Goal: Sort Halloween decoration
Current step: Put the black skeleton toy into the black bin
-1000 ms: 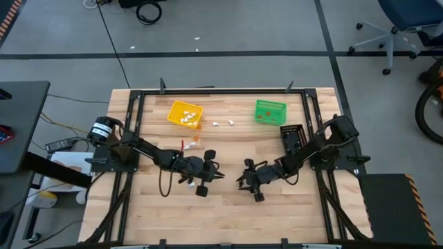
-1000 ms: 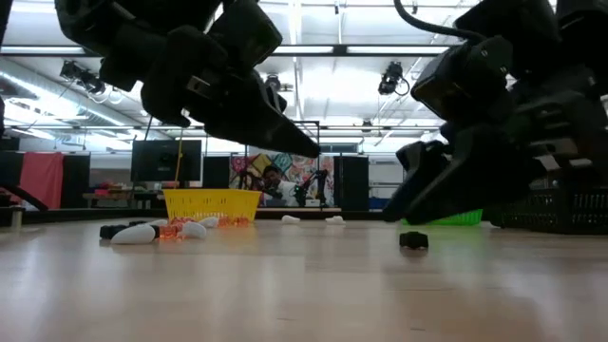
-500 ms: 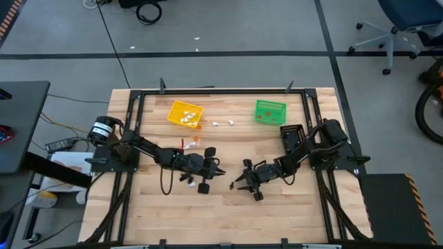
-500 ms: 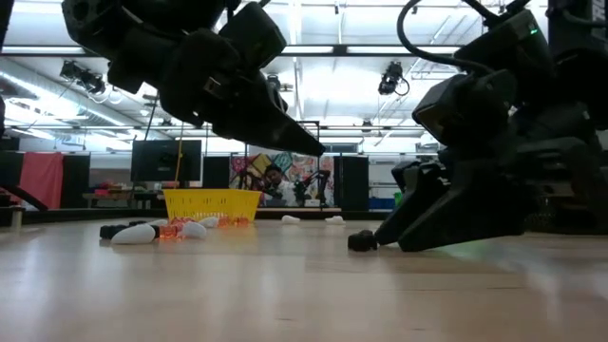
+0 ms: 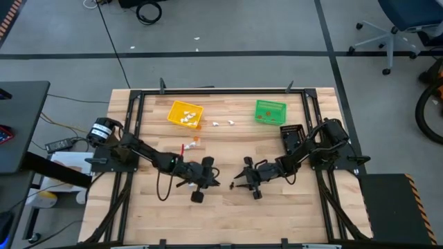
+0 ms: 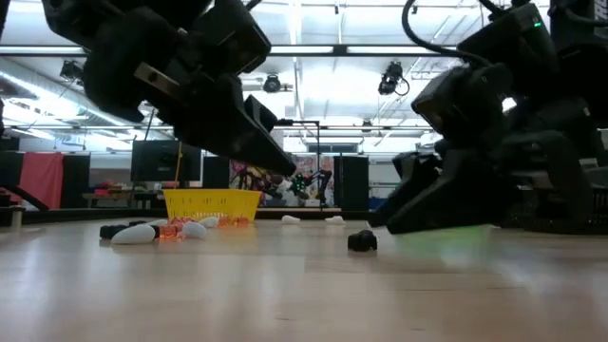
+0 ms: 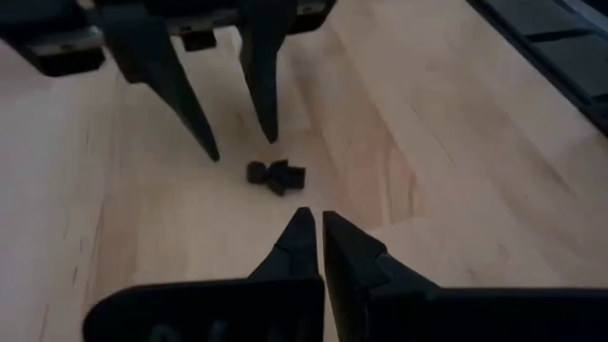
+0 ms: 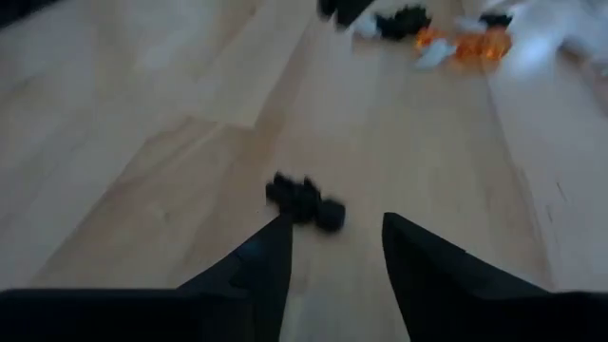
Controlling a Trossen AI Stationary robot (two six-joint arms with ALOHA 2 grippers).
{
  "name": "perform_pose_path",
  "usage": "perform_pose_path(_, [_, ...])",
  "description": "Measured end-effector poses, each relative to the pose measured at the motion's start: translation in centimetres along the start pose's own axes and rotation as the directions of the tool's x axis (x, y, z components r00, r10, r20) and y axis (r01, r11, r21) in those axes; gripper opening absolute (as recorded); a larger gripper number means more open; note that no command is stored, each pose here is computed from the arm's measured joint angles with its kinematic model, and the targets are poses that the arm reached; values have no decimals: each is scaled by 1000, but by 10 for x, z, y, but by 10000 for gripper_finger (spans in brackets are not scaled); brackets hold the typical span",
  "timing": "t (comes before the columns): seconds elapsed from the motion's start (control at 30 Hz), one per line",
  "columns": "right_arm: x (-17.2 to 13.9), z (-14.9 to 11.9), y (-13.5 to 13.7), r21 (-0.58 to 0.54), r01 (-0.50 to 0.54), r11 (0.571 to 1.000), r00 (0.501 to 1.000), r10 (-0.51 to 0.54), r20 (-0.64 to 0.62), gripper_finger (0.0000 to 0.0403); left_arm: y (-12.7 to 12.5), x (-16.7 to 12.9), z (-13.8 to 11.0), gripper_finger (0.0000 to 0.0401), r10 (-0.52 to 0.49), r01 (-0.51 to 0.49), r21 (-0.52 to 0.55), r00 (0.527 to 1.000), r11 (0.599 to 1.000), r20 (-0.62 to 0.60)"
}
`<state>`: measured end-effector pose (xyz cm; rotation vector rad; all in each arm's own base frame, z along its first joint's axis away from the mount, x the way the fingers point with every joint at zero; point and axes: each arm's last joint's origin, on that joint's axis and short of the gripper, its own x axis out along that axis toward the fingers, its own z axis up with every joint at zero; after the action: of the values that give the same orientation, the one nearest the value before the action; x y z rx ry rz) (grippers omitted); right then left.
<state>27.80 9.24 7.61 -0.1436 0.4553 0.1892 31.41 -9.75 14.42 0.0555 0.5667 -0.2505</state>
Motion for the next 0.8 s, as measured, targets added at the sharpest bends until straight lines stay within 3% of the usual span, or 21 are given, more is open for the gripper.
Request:
perform_pose_path(0.23, [7, 16, 1, 9, -13, 1000, 998, 12, 69, 190, -5, 0, 0, 0, -9, 9, 7, 1000, 1000, 4])
perform_pose_path(0.43, [12, 24, -1, -20, -36, 999, 995, 37, 94, 190, 0, 0, 0, 0, 51, -51, 3, 999, 999, 4])
perform_pose_path(0.8, [39, 6, -6, -29, -120, 992, 982, 123, 146, 188, 4, -8, -6, 0, 184, -188, -27, 977, 982, -105])
